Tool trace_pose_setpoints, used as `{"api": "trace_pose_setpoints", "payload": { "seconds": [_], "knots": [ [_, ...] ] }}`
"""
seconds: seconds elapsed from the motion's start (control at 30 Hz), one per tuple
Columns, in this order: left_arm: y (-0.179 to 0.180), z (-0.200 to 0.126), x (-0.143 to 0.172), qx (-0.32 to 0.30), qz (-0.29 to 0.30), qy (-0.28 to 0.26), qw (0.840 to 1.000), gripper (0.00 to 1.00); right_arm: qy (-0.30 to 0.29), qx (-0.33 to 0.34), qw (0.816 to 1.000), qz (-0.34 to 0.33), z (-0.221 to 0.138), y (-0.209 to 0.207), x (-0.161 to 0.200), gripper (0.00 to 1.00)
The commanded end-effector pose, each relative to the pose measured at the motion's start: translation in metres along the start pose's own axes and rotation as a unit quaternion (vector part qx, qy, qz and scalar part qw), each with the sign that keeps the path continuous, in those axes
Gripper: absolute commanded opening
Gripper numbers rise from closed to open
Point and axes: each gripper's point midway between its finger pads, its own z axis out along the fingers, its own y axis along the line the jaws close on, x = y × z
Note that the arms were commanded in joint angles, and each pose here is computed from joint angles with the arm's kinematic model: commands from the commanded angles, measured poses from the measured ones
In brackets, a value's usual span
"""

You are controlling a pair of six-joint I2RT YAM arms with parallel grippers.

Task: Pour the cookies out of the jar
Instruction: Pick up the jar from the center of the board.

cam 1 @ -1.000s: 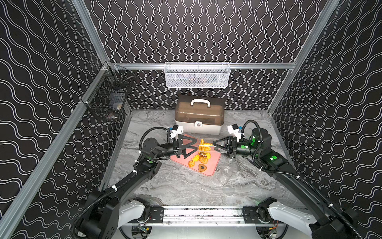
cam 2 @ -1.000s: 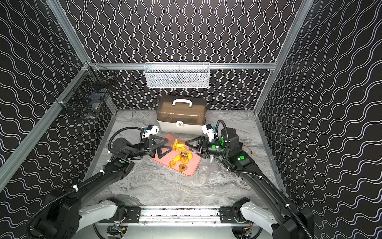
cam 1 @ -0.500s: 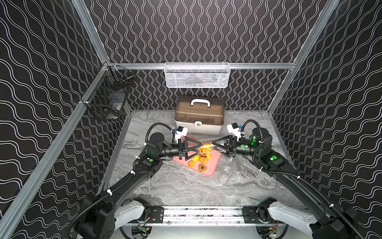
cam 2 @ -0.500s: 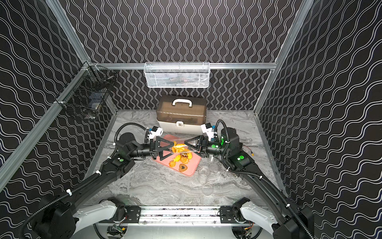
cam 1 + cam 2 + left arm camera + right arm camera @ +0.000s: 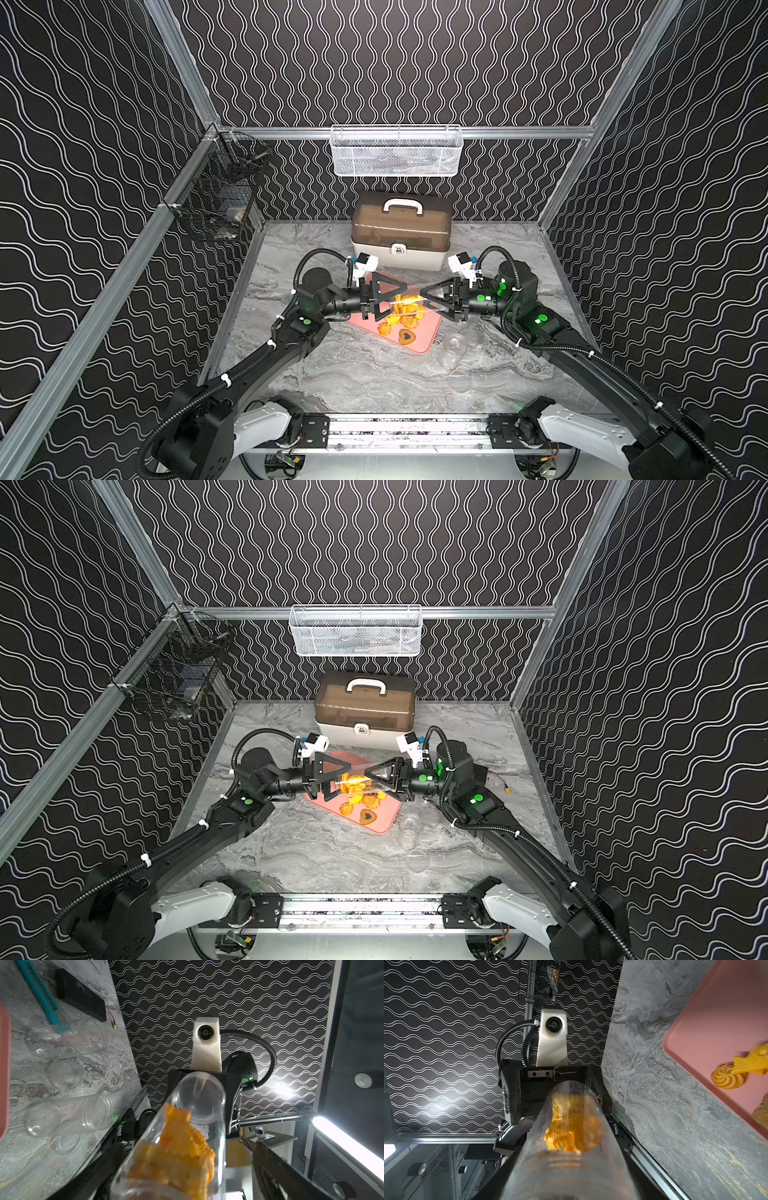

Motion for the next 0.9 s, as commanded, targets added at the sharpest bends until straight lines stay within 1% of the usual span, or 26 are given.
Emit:
{"api": "trace_pose_setpoints", "payload": {
  "seconds": [0.0,0.17,0.6,0.83,0.87],
  "knots": [
    [-0.021,0.0,0.003,0.032,0.02,0.008,0.999,0.99,-0.007,-0.021,1.0,-0.018,0.001,0.012,-0.004,0.66],
    [-0.026,0.0,0.004,0.043,0.016,0.01,0.999,0.99,-0.014,-0.016,1.0,-0.017,0.001,0.009,-0.006,0.66],
    [-0.02,0.002,0.013,0.039,0.009,0.028,0.999,0.98,-0.028,-0.02,0.999,-0.014,0.003,0.01,-0.012,0.66],
    [-0.019,0.003,0.013,0.041,0.007,0.028,0.999,0.92,-0.028,-0.018,0.999,-0.011,0.003,0.007,-0.012,0.67],
    [-0.019,0.003,0.013,0.041,0.006,0.028,0.999,0.89,-0.029,-0.017,0.999,-0.012,0.003,0.007,-0.012,0.67]
  ]
}}
